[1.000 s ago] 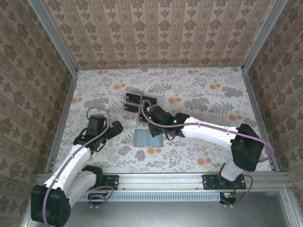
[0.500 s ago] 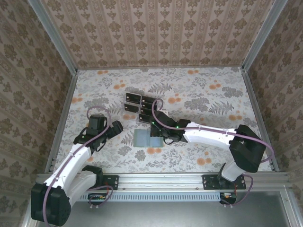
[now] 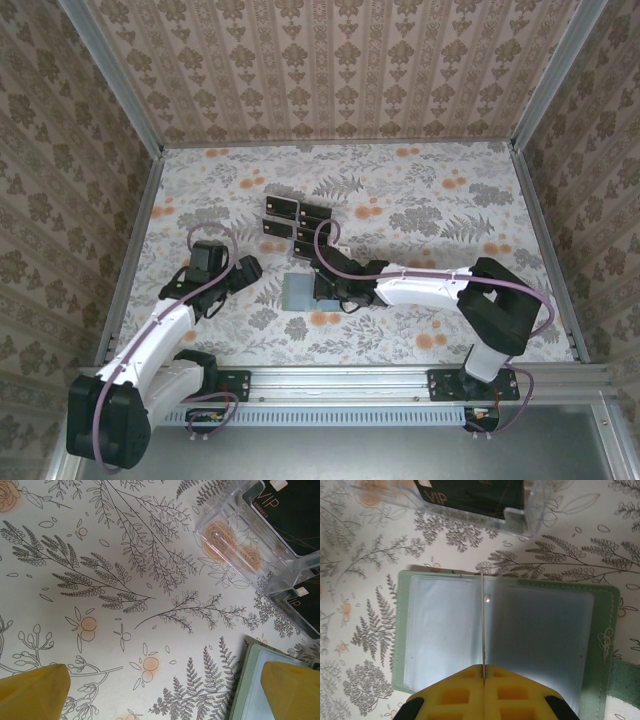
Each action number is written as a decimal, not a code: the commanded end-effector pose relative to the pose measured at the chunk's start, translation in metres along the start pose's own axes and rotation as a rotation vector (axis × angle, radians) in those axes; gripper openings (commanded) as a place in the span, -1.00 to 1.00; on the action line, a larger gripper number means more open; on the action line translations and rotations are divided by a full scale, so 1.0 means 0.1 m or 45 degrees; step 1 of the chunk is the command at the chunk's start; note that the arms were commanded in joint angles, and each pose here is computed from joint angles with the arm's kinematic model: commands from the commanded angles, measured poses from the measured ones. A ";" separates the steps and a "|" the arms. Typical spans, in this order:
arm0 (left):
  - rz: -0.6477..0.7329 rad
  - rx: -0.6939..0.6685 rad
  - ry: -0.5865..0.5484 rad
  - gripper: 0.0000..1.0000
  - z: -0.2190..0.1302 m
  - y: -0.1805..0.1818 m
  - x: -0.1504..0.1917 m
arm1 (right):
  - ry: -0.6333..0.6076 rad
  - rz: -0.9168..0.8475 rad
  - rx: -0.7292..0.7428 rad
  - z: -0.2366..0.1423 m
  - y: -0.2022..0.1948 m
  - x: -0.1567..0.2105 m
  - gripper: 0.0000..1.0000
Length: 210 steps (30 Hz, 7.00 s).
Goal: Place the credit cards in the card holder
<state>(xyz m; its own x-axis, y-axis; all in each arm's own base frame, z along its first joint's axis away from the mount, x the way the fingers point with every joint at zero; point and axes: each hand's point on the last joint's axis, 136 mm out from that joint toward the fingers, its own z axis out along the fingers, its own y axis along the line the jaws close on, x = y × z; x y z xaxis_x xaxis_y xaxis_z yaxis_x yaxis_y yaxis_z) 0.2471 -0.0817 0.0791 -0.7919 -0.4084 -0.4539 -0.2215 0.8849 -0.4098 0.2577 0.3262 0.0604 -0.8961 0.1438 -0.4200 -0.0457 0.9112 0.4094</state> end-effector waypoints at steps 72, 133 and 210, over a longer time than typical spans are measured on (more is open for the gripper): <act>0.505 -0.087 0.129 1.00 0.30 -0.65 0.75 | 0.023 0.020 -0.377 -0.15 -0.19 0.33 -1.00; 0.704 -0.040 0.188 0.99 0.41 -0.93 1.08 | -0.076 -0.085 -0.292 -0.59 -0.51 0.01 -1.00; 0.669 -0.107 0.271 1.00 0.50 -0.47 1.25 | -0.120 -0.114 -0.252 -0.21 -0.60 0.05 -1.00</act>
<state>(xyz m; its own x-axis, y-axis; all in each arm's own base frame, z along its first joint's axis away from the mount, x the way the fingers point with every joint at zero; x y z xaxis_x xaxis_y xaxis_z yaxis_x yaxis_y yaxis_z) 0.1966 -0.1981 0.0199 -0.8801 0.1351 -0.4553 0.2200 0.9656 -0.1389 0.2469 0.2717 0.0643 -0.8361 0.1412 -0.5301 -0.2280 0.7895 0.5698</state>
